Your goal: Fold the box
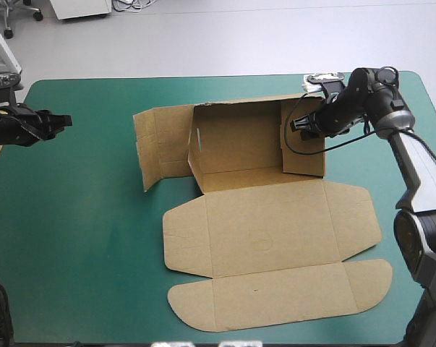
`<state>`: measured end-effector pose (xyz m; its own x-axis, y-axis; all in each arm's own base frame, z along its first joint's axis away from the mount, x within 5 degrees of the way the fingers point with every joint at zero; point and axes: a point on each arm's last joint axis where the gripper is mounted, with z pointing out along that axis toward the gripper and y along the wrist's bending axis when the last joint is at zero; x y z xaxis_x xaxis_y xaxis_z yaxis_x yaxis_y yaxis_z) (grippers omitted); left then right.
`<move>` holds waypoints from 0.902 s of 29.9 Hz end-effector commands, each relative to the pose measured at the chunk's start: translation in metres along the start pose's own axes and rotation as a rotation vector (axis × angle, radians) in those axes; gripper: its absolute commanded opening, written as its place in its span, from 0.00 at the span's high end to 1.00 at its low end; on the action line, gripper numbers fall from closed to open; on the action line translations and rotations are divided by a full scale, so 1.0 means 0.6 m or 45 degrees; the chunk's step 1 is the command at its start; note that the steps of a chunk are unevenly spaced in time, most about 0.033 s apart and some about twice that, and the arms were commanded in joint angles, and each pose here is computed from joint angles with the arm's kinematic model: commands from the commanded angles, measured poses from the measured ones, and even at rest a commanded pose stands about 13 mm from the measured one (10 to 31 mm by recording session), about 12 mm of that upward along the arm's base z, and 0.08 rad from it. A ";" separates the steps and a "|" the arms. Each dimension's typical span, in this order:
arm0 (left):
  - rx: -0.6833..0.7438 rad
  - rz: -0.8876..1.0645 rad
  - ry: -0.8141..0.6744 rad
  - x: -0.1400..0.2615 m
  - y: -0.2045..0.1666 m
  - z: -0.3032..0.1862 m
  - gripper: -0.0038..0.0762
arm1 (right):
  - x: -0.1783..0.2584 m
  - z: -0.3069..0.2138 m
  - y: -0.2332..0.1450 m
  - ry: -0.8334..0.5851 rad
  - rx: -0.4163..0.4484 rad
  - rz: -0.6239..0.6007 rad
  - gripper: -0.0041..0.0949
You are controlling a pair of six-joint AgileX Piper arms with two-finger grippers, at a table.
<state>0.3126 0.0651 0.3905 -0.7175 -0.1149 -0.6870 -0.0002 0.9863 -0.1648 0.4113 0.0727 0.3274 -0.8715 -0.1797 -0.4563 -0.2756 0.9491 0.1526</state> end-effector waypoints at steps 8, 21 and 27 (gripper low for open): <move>-0.009 0.034 -0.135 -0.017 -0.010 -0.034 0.58 | -0.013 -0.131 0.025 -0.349 0.013 -0.054 0.34; -0.027 0.047 -0.137 -0.017 -0.008 -0.034 0.58 | 0.133 -0.175 0.034 -0.711 0.113 -0.087 0.34; -0.019 0.041 -0.142 -0.018 -0.009 -0.034 0.58 | 0.226 -0.156 0.027 -0.878 0.192 -0.079 0.34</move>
<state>0.3123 0.0668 0.3900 -0.7202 -0.0832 -0.6887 0.0093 0.9915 -0.1295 0.2654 0.0465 0.3447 -0.5266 -0.1075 -0.8433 -0.2549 0.9663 0.0360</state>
